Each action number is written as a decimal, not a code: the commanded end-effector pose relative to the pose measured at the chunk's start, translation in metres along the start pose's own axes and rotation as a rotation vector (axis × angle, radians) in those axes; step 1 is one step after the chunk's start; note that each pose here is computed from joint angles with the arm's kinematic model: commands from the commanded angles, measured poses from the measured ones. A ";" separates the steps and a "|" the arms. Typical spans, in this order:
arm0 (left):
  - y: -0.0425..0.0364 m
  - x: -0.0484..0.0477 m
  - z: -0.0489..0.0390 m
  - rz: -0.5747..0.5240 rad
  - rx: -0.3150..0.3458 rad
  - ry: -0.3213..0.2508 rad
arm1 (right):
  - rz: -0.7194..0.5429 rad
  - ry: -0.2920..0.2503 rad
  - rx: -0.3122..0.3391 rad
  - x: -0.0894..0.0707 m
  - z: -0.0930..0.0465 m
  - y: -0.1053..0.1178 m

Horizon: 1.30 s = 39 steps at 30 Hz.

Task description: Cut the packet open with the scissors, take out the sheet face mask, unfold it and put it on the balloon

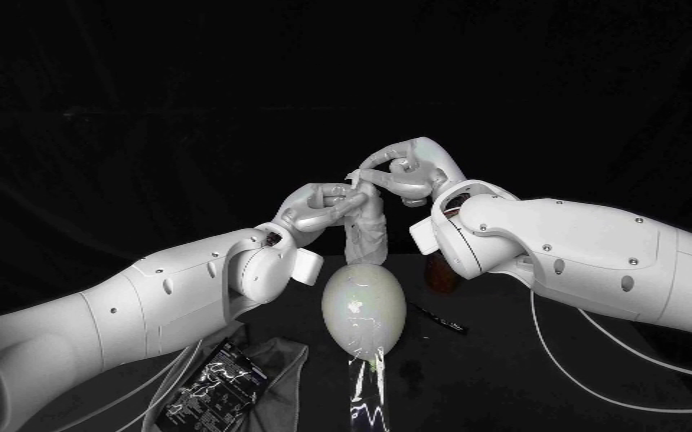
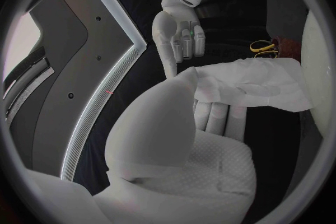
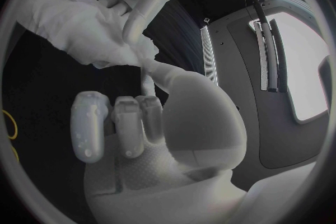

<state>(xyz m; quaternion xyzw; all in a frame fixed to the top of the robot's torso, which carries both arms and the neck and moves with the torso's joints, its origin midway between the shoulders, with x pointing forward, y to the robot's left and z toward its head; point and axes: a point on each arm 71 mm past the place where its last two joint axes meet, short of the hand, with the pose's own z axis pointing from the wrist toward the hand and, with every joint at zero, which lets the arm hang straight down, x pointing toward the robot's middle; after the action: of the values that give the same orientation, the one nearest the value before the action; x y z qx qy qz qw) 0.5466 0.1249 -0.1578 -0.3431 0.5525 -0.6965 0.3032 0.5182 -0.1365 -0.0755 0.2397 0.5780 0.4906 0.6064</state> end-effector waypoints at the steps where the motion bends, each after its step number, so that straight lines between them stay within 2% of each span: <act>1: -0.0031 0.0005 0.0010 -0.034 0.028 -0.023 | -0.006 0.016 0.003 0.001 0.000 0.000; 24: -0.0030 0.0058 0.0016 -0.026 0.027 0.007 | -0.013 -0.007 0.033 0.001 0.010 -0.005; 32: -0.0035 0.0053 0.0005 -0.035 0.029 0.002 | -0.029 0.060 0.097 0.000 0.014 -0.016; 36: -0.0038 0.0040 -0.0003 -0.043 0.029 -0.009 | -0.038 0.058 0.087 -0.007 0.013 -0.020; 39: -0.0042 0.0028 -0.0013 -0.047 0.029 -0.018 | -0.055 0.023 0.044 -0.017 0.011 -0.020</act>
<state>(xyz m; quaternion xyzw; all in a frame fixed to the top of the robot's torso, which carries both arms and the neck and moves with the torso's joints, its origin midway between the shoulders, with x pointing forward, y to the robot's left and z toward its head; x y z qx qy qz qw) 0.5438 0.1247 -0.1562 -0.3534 0.5423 -0.7019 0.2973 0.5385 -0.1568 -0.0854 0.2569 0.6055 0.4529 0.6018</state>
